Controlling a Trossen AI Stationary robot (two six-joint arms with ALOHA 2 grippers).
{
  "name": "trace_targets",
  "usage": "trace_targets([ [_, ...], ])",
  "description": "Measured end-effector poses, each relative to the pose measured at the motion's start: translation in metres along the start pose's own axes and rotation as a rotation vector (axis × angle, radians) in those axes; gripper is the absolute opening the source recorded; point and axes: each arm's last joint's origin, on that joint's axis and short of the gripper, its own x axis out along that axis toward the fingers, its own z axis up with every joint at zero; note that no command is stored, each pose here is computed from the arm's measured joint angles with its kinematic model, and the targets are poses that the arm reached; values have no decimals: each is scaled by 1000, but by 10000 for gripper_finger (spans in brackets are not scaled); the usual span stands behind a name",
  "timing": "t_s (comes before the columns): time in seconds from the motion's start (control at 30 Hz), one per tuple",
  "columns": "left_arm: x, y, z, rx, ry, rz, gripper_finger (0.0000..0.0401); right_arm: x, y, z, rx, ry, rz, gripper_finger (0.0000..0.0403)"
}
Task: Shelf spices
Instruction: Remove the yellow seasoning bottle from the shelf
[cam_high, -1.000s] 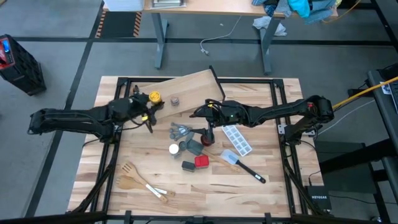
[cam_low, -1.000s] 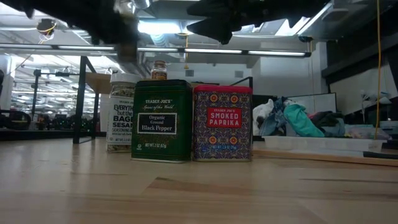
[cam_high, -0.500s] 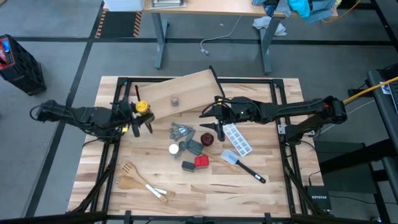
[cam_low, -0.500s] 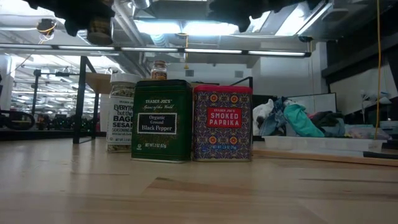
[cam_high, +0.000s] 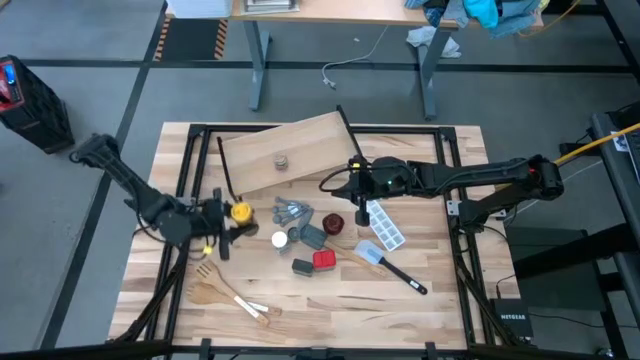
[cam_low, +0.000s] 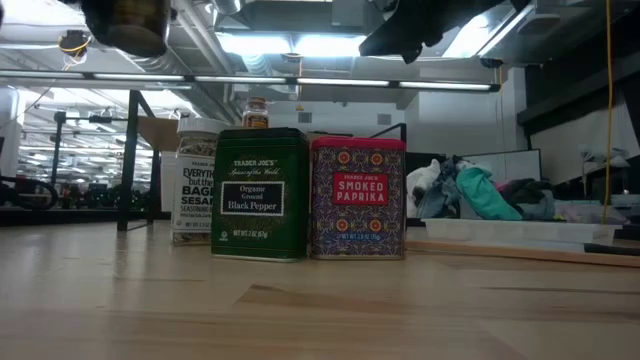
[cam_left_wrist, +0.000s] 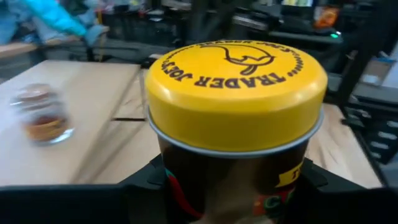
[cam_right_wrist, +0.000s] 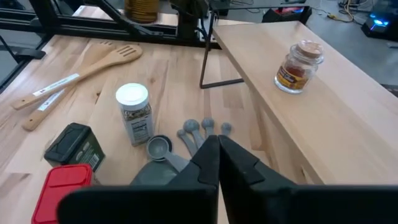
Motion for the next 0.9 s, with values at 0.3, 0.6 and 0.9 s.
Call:
trace_targets([
  [0.3, 6, -48, -31, -30, 1, -41, 159, 0, 0, 0, 4, -1, 1, 5],
  [0.6, 29, -78, -74, -112, 35, -23, 159, 0, 0, 0, 6, -2, 11, 6],
  [0.9, 46, -96, -113, -189, 46, -40, 159, 0, 1, 0, 6, -5, 34, 13],
])
